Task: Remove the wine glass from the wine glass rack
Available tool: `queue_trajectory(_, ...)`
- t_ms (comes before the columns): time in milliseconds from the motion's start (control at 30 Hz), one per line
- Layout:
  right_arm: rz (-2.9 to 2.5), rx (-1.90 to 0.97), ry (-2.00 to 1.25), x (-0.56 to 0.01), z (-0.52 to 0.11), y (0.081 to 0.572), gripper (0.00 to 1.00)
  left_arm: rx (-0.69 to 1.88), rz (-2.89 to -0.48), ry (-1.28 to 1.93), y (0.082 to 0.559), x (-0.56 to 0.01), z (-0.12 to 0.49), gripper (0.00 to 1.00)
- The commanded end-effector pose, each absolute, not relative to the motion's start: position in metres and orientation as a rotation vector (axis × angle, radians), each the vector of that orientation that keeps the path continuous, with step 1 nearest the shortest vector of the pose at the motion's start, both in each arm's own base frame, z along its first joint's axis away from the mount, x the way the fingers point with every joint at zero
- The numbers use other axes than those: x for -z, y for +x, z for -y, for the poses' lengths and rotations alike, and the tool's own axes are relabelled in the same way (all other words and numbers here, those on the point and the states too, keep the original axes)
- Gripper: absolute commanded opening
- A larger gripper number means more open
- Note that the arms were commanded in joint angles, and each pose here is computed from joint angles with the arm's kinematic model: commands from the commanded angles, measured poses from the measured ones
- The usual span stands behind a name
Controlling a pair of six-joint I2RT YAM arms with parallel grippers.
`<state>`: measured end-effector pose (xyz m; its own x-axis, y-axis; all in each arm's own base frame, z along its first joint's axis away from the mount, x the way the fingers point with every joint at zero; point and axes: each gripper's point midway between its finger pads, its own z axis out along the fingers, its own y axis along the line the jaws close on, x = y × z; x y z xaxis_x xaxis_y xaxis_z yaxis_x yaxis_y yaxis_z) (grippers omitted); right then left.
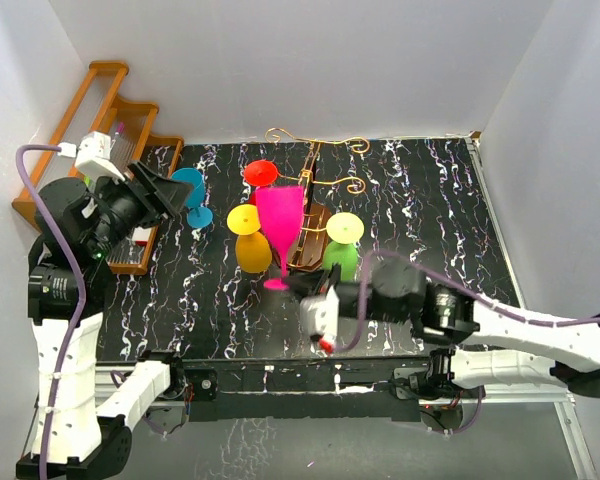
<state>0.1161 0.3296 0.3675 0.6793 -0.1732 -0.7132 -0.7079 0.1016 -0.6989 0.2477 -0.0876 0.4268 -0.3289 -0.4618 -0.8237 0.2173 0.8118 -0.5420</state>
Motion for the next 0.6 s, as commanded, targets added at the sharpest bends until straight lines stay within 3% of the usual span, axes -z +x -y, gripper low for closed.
queue_trajectory(0, -0.581, -0.016, -1.588, -0.334, -0.325, 0.121, 0.08, 0.858, -1.911, -0.201, 0.226, -0.397, 0.111, 0.52)
queue_trajectory(333, -0.276, 0.412, -1.862, -0.226, -0.31, 0.103, 0.08, 1.092, -2.051, -0.132, 0.175, -0.358, 0.144, 0.52)
queue_trajectory(567, -0.192, 0.489, -1.922, -0.2, -0.32, 0.101, 0.08, 1.16, -2.212, -0.133, 0.142, -0.321, 0.151, 0.51)
